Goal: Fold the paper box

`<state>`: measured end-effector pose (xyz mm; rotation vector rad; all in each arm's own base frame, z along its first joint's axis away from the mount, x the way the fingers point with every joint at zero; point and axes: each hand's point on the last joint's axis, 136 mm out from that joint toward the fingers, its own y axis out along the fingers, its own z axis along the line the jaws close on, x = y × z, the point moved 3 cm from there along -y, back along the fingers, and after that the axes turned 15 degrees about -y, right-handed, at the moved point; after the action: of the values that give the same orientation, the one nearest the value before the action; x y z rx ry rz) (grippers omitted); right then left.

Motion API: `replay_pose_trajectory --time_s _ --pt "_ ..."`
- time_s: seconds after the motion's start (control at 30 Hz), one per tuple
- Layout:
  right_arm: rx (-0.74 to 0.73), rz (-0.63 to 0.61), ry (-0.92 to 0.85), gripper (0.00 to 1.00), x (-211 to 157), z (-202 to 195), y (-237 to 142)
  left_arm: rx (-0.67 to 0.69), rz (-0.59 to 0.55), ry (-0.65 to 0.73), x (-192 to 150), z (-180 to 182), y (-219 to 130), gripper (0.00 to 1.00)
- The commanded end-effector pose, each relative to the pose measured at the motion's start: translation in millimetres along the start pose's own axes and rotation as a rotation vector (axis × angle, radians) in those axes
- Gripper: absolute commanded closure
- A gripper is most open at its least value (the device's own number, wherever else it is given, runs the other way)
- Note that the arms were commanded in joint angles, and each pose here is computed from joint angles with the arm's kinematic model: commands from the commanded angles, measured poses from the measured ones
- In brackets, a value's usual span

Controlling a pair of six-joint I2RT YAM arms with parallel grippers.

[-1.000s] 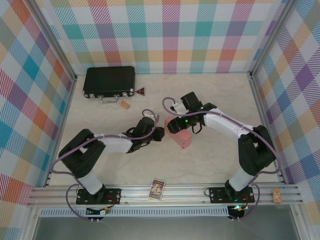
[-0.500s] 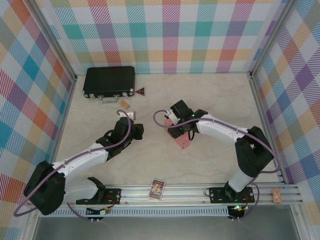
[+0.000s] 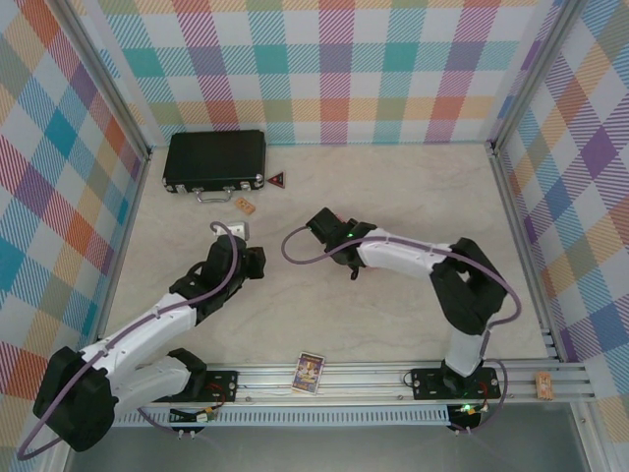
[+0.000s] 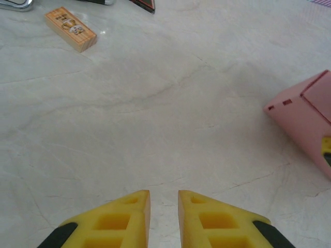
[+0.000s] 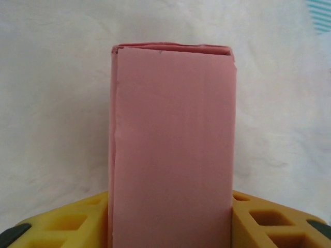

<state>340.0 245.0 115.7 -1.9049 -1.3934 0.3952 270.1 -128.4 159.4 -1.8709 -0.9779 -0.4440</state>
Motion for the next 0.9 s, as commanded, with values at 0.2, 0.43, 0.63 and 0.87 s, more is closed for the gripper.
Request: replay_pose_trajectory --time_s 0.2,0.43,0.63,0.87 --pt "-0.203 0.078 -0.069 0.43 13 5 18 0.056 -0.003 -0.01 -3 22 -5 0.79" --pt "-0.064 0.008 0.013 0.26 22 17 10 0.046 0.007 -0.017 -3 22 -3 0.78" --pt "0.184 -0.224 0.161 0.17 34 20 -30 0.054 0.014 -0.015 -3 22 0 0.7" --pt "0.234 -0.368 0.555 0.17 -1 -30 -43 0.123 -0.042 0.017 13 27 1 0.61"
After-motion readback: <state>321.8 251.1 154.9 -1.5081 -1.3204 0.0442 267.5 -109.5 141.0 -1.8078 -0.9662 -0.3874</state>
